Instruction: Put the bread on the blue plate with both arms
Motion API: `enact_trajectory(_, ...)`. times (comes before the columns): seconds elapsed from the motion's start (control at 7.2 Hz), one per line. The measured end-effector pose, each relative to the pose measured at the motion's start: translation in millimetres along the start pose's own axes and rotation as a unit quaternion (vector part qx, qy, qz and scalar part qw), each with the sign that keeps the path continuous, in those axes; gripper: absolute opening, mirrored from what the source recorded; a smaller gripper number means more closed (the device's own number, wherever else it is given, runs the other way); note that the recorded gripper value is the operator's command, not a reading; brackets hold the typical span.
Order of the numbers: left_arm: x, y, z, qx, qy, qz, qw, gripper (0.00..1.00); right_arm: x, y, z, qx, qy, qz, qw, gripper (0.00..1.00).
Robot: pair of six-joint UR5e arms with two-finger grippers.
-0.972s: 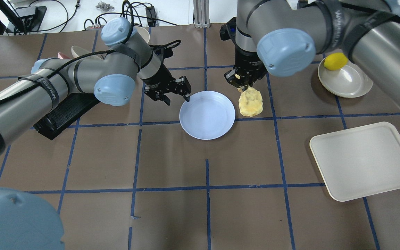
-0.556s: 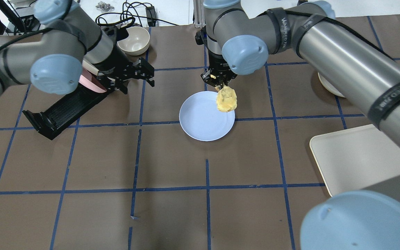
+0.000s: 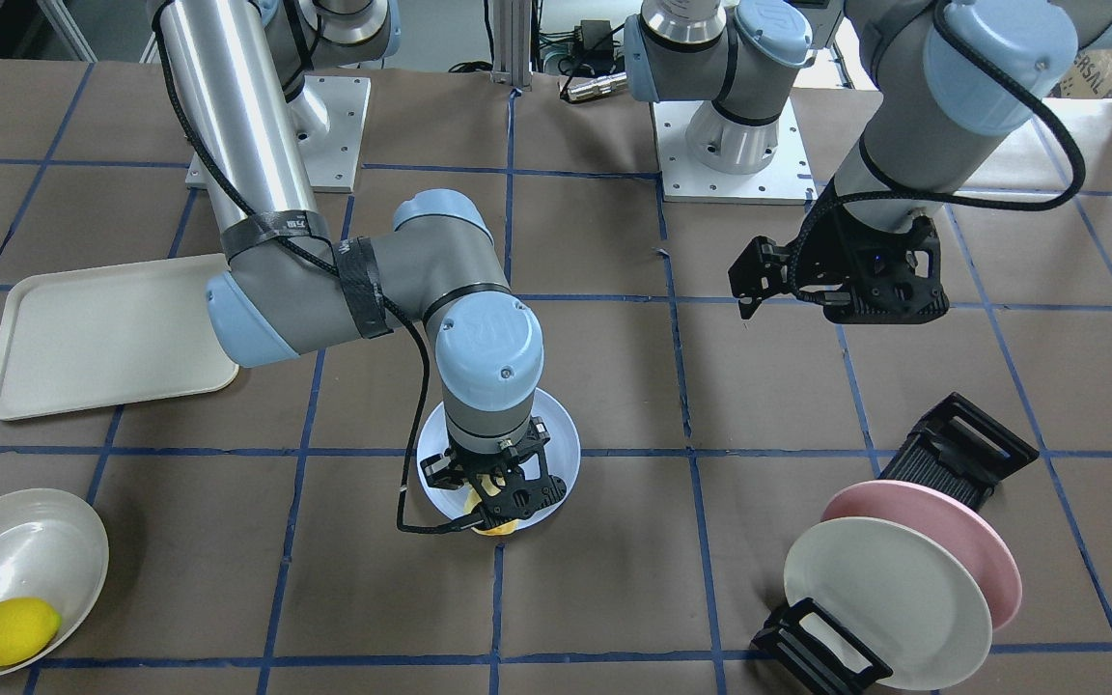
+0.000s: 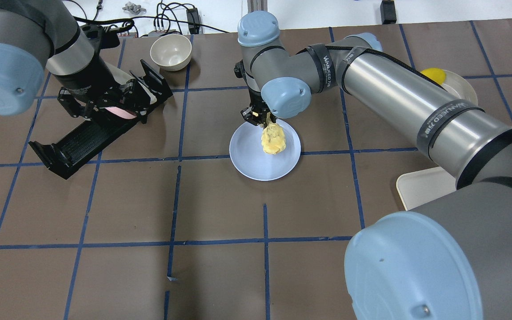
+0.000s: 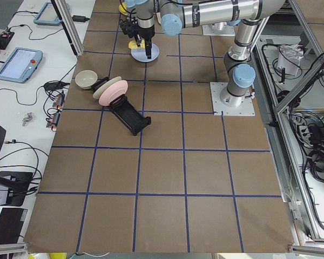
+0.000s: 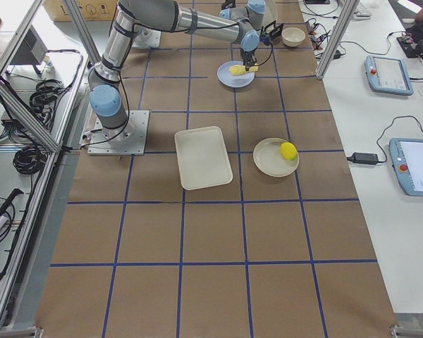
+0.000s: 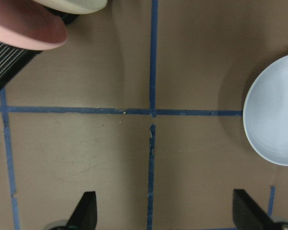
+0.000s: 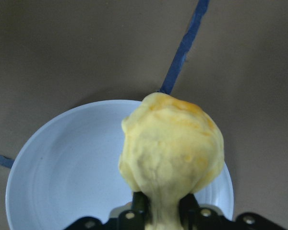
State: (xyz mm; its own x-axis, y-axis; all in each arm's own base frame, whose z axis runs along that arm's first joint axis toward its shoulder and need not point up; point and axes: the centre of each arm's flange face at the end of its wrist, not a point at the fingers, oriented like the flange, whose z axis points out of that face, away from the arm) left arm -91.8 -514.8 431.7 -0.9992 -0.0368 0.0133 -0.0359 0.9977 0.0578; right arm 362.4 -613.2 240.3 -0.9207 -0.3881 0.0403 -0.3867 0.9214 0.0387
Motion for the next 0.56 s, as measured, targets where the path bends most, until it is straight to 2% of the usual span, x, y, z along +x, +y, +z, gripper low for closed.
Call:
enact_trajectory(0.28,5.2,8.0,-15.7,-0.001,-0.016,0.008,0.9998,1.0,2.2,0.4,-3.9,0.002,0.003,0.001,1.0,1.0)
enact_trajectory(0.56,13.7,9.0,-30.5,-0.007,-0.032,0.02,0.9993,1.0,25.0,10.0,-23.6,-0.004,0.002,0.005,1.0,1.0)
